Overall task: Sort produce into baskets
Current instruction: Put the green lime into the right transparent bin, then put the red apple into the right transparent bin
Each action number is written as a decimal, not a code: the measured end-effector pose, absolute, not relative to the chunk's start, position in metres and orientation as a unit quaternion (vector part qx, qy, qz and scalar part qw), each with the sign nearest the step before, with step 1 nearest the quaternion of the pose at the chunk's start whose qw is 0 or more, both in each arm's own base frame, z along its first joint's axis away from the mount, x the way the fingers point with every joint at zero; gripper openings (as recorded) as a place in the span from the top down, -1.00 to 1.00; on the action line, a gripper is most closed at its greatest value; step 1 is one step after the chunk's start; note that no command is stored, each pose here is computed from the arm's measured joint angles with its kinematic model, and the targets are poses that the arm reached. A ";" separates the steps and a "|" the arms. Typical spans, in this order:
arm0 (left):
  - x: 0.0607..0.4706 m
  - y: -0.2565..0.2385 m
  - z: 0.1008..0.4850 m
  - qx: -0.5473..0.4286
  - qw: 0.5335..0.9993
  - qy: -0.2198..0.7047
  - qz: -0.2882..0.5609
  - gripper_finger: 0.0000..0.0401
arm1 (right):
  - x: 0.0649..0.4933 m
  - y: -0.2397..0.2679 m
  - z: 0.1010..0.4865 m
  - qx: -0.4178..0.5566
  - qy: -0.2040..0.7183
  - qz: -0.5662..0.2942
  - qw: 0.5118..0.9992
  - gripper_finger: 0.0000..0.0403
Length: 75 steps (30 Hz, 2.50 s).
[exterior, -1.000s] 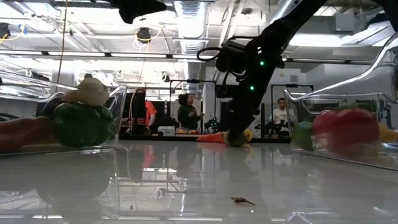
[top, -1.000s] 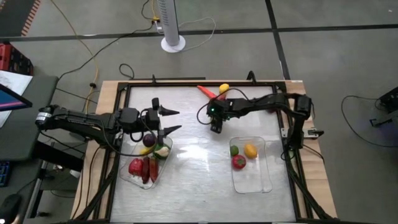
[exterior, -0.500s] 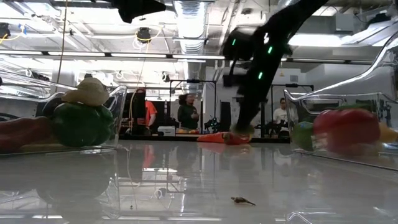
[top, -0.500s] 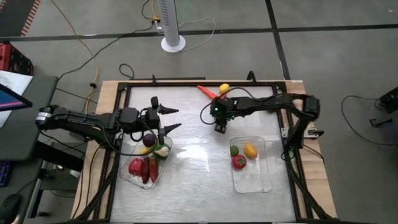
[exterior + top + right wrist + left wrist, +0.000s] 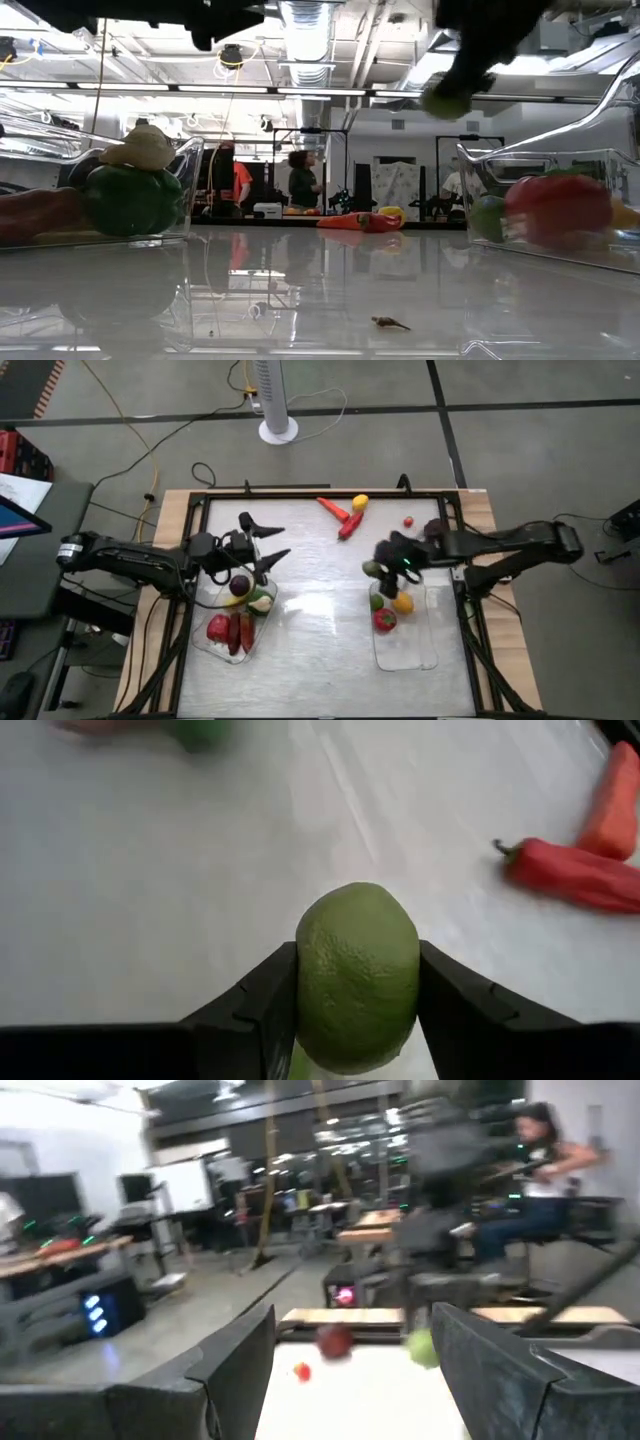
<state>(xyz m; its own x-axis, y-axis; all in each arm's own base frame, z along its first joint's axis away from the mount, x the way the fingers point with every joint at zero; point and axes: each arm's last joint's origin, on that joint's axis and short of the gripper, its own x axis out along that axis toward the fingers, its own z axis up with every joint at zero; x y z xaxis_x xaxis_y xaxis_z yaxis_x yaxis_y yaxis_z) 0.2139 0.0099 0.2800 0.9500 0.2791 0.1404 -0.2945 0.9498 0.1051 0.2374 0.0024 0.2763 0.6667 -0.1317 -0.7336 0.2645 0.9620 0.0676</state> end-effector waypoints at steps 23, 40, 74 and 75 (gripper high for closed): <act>0.218 0.000 0.302 0.026 0.984 -0.034 0.174 -0.27 | 0.173 0.054 0.248 0.157 0.428 -0.125 0.881 -0.42; 0.218 0.002 0.301 0.051 0.982 -0.025 0.178 -0.27 | 0.165 -0.062 0.238 0.134 0.494 -0.289 0.809 -0.43; 0.210 -0.008 0.307 0.097 0.987 -0.031 0.123 -0.27 | 0.167 -0.192 0.168 0.204 0.759 -0.436 0.438 -0.93; 0.209 -0.008 0.309 0.098 0.987 -0.035 0.120 -0.27 | 0.166 -0.194 0.163 0.207 0.763 -0.433 0.432 -0.92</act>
